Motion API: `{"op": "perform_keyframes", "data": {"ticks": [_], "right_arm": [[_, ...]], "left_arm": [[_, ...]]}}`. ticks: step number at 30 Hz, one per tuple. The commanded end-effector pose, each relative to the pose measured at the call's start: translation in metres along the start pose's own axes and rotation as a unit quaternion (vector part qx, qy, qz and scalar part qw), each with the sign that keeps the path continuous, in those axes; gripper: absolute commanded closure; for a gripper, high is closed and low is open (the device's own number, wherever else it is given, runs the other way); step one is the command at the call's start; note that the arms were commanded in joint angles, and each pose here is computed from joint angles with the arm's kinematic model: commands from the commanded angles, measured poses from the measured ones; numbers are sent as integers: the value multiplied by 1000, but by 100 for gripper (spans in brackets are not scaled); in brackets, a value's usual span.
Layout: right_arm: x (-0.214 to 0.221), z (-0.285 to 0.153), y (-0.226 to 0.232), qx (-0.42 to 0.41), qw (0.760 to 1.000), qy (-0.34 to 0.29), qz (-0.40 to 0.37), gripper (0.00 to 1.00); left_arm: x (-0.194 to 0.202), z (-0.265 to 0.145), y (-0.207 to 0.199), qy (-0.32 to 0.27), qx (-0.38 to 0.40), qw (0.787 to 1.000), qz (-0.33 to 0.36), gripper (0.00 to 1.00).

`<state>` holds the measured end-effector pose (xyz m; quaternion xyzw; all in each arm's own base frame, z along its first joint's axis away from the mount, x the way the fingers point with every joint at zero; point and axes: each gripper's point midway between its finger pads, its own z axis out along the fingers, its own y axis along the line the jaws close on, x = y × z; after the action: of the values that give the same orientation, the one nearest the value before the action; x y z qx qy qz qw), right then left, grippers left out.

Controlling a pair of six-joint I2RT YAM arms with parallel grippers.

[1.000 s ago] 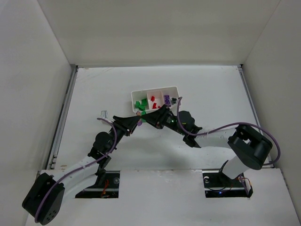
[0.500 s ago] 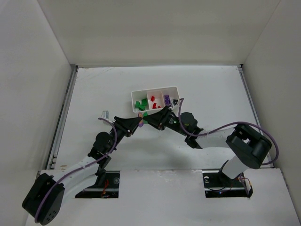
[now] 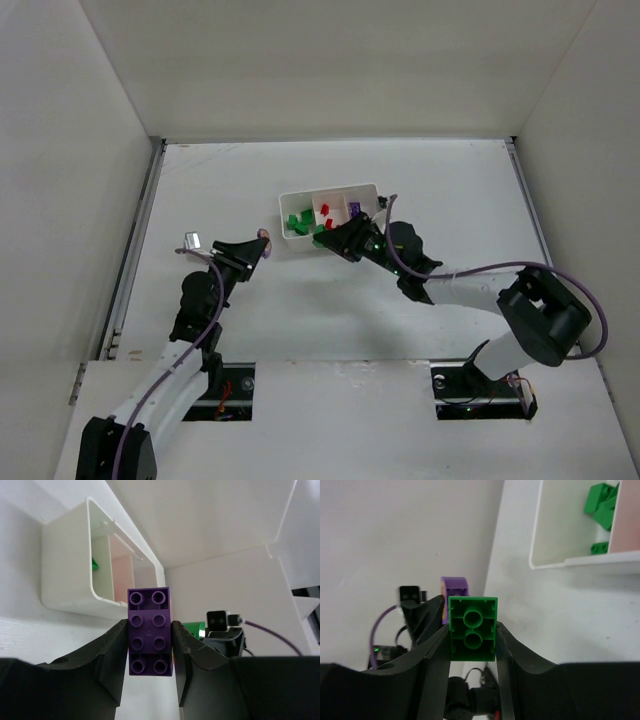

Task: Sort the legos into containers by color

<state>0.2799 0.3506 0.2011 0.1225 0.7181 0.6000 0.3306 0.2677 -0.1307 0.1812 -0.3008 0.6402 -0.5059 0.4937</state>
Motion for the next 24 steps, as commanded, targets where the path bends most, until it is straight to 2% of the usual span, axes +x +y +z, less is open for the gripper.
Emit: {"op": "perform_keyframes", "data": {"ticks": [1,5,10,21,24], "right_arm": [[-11,23,-2,44,996,-2,-82,70],[-27,49,-22,116,983,-13,-141,69],[-41,82,-27,158,969,-11,-188,67],[-54,111,-42,214,949,-10,-230,58],[-54,112,-42,216,948,-8,-233,45]], "left_arm": [[-7,5,-10,4,2,999,54,89],[-5,11,2,9,-22,997,71,89],[-8,17,-1,4,-25,996,87,88],[-15,29,-10,5,-32,994,108,87],[-15,32,-10,6,-38,993,108,87]]}}
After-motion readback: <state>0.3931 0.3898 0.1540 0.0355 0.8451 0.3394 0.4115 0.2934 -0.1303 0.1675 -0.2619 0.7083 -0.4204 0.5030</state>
